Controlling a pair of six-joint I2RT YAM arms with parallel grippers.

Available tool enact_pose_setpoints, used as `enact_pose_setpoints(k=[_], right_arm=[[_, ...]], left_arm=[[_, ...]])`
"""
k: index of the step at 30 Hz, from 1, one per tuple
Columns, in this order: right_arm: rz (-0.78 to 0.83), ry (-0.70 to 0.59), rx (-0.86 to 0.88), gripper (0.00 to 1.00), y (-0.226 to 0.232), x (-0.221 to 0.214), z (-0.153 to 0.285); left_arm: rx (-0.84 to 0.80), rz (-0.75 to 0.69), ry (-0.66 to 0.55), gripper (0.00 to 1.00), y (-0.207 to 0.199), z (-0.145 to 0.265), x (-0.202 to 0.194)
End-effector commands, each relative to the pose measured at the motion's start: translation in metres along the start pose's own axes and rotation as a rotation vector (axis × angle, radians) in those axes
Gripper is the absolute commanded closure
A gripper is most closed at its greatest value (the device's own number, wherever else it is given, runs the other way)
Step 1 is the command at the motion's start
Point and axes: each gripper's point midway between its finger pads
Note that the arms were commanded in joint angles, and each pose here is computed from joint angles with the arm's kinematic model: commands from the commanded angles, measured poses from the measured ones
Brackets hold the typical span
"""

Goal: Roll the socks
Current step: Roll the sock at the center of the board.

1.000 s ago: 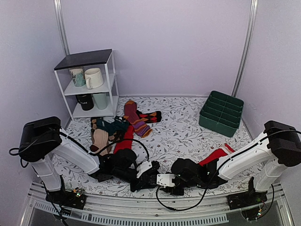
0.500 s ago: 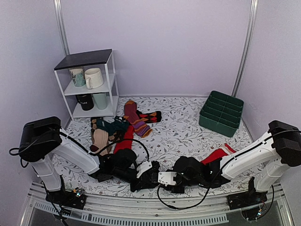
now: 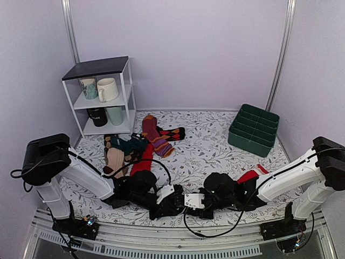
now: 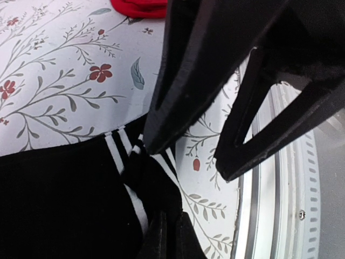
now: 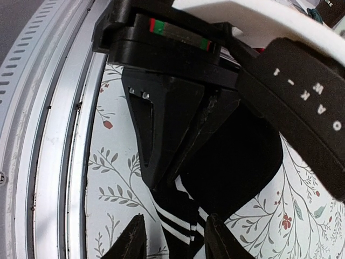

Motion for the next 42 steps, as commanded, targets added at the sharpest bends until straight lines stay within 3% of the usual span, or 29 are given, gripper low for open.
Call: enact_pose_setpoints(k=[1,18,26,30,34,42], right_arm=[[0.012,0.005,0.038,0.62,0.002,-0.004,-0.006],[-0.001,0.057,0.072,0.64,0.009,-0.021,-0.029],[-0.122,0.124,0.15,0.93,0.025,-0.036,-0.026],[-0.227,0.187,0.211,1.0,0.038,-0.046,-0.025],[-0.36,0.219,0.268,1.0,0.053,-0.055,-0.02],[-0.621,0.288,0.35,1.0,0.068,-0.075,-0.017]], left_arm=[[0.017,0.102,0.269,1.0,0.005,0.001,-0.082],[0.017,0.103,0.268,1.0,0.006,0.001,-0.083],[0.021,0.097,0.266,1.0,0.006,0.001,-0.082],[0.066,0.083,0.252,1.0,0.013,0.003,-0.076],[0.218,0.053,0.171,0.99,0.033,0.016,-0.054],[0.483,-0.096,-0.126,0.78,0.044,0.081,0.006]])
Point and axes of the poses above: each gripper's point midway between its finger pads, its own z axis back along the fingers, its own y axis along the line the jaws close on, x = y × z
